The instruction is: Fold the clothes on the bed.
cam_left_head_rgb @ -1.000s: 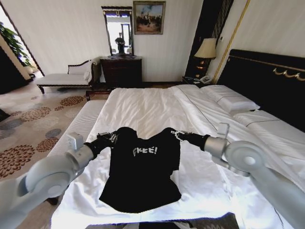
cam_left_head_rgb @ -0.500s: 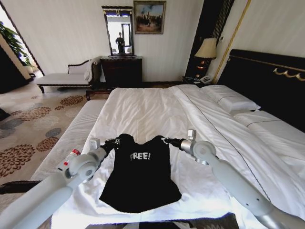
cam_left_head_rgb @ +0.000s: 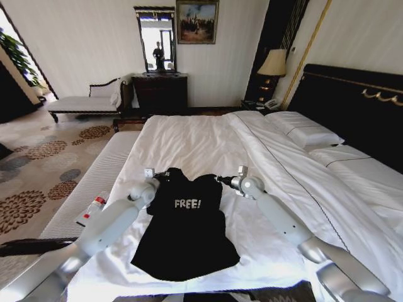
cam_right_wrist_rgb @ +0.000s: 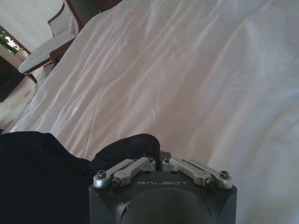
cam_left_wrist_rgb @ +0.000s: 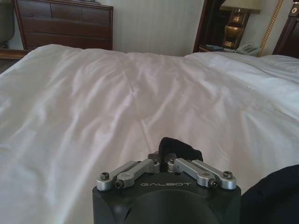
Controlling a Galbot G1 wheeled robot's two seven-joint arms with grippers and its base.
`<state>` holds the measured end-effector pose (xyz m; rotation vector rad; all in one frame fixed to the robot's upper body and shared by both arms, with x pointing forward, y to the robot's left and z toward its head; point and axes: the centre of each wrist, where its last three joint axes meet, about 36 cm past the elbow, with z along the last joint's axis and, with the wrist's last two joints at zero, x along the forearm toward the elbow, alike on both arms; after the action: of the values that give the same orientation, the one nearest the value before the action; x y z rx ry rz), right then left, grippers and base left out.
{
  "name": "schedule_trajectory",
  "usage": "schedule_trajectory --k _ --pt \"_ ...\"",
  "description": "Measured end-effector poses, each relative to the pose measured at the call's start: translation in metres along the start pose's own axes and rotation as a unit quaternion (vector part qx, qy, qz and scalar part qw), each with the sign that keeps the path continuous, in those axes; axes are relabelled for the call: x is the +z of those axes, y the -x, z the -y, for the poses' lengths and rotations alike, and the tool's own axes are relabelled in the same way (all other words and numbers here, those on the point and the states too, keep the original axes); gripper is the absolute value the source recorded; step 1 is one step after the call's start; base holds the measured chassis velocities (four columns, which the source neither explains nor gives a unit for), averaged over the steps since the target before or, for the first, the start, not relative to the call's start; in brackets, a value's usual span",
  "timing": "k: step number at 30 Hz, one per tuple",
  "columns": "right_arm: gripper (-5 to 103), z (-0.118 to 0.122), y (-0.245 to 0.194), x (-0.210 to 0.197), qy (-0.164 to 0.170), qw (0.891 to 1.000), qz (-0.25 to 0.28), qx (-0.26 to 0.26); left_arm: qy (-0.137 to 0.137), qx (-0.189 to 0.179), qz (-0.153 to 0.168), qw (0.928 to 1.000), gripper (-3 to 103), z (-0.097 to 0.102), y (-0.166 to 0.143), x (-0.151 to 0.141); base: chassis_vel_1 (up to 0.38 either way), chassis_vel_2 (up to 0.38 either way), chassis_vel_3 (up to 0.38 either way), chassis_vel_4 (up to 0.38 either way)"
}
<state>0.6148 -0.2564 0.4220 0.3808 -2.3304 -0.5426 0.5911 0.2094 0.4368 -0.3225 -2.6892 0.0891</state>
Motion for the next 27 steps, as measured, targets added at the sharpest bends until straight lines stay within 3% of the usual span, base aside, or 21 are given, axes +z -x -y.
schedule_trajectory --k 4,7,13,20,27 --pt "1 0.008 0.034 -0.004 0.019 1.0 0.003 0.02 0.002 -0.025 -0.011 0.9996 2 -0.003 0.047 -0.006 0.0 0.0 0.0 0.0" --pt "1 0.012 0.042 -0.008 0.028 0.999 0.008 0.023 0.005 -0.028 -0.014 0.9995 2 -0.001 0.061 -0.006 0.0 0.0 0.0 0.0" --pt "1 0.034 0.055 -0.04 0.033 0.997 0.065 0.038 0.012 -0.028 -0.024 0.9993 2 0.021 0.115 -0.001 0.0 0.0 0.0 0.0" --pt "1 0.043 0.062 -0.058 0.042 0.995 0.073 0.061 0.02 -0.03 -0.027 0.999 2 0.026 0.135 -0.006 0.0 0.0 0.0 0.0" --pt "1 0.037 0.076 -0.058 0.039 0.994 0.071 0.075 0.009 -0.048 -0.031 0.9983 2 0.01 0.142 -0.008 0.0 0.0 0.0 0.0"
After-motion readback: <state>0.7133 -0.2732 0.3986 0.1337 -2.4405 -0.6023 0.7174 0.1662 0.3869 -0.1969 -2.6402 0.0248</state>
